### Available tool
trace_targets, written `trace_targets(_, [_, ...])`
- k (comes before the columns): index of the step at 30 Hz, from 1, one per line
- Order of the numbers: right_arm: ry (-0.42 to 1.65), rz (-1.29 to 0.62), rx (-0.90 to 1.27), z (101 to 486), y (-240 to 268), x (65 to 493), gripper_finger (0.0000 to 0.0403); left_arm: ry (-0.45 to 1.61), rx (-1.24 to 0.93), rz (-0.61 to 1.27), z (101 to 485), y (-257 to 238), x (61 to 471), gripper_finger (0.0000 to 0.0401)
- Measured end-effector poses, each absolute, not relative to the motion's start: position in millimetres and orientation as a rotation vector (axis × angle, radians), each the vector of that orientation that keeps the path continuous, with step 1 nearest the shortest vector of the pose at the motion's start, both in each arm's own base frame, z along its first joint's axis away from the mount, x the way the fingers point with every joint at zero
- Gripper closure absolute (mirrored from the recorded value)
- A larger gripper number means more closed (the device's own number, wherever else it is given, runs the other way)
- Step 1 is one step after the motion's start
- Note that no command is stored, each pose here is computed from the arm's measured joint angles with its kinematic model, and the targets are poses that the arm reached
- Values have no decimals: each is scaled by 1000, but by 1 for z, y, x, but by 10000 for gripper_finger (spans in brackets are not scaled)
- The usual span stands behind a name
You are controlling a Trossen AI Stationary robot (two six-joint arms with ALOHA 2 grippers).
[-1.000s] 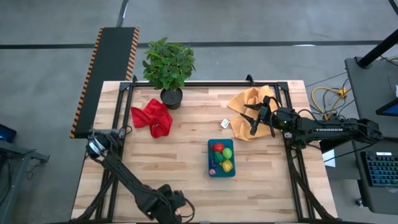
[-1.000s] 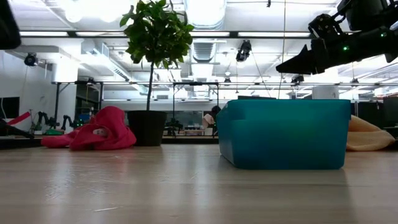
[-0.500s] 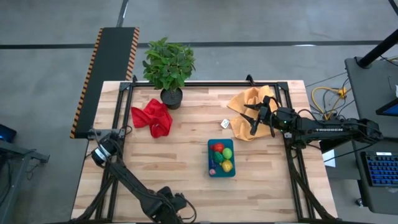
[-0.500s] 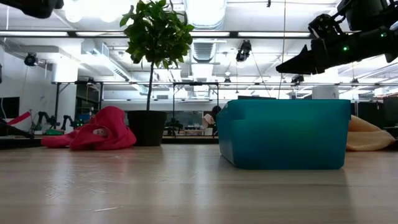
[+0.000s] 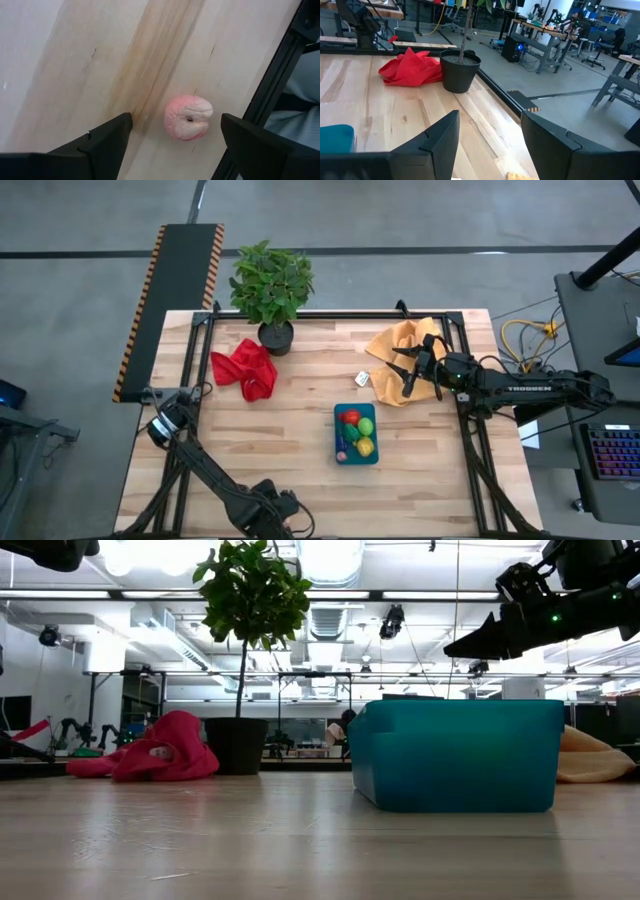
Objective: Pick and placing Produce into tupperware
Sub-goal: Put the pink peach into the blue bin
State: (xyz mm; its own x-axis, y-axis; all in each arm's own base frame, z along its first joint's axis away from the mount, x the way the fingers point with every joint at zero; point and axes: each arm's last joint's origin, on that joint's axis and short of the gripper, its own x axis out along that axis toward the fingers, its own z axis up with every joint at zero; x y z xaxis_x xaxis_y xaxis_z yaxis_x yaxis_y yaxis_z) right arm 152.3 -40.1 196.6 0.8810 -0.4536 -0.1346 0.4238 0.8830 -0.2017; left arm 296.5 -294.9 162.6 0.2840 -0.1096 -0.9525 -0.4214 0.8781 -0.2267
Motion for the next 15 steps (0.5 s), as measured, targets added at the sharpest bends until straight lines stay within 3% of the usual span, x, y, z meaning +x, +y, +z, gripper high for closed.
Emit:
trace_targets(9, [181, -459, -169, 197, -40, 152, 197, 1275, -433, 200, 162, -293, 297, 108])
trace_targets(15, [181, -459, -169, 197, -40, 152, 197, 1277, -375, 170, 161, -292, 297, 161])
